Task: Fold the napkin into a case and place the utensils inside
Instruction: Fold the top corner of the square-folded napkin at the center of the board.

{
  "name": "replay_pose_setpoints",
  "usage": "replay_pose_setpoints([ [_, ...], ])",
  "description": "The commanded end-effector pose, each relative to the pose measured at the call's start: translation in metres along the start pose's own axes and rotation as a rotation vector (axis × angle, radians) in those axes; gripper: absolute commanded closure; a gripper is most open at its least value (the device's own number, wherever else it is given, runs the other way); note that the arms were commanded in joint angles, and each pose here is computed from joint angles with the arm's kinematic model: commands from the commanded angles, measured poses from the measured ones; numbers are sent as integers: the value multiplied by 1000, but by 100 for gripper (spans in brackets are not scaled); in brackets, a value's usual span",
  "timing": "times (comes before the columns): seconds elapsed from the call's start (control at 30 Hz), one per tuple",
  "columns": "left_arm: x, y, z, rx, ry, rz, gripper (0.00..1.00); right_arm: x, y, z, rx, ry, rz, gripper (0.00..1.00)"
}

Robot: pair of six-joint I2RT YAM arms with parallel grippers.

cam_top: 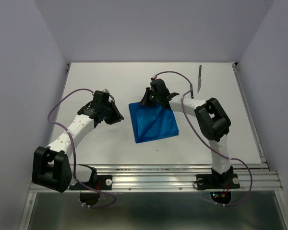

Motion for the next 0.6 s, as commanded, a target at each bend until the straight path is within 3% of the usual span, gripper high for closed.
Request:
replay_pose_setpoints([
  [0.0,-2,8,0,12,-8,-27,66,-12,-3,21,-67,44,-36,99],
  [0.57,0,7,2,12,-5,-25,66,-9,-12,25,-76,53,-18,99],
])
Point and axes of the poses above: each gripper's point midway between its finger pads, its own y axis back along the fingers, its own z axis along the line the jaws close on, x = y × z, the point moved 9 cm from there along y, back along the fingers, and after that the axes turned 6 degrees about y, right-handed, at the moved point
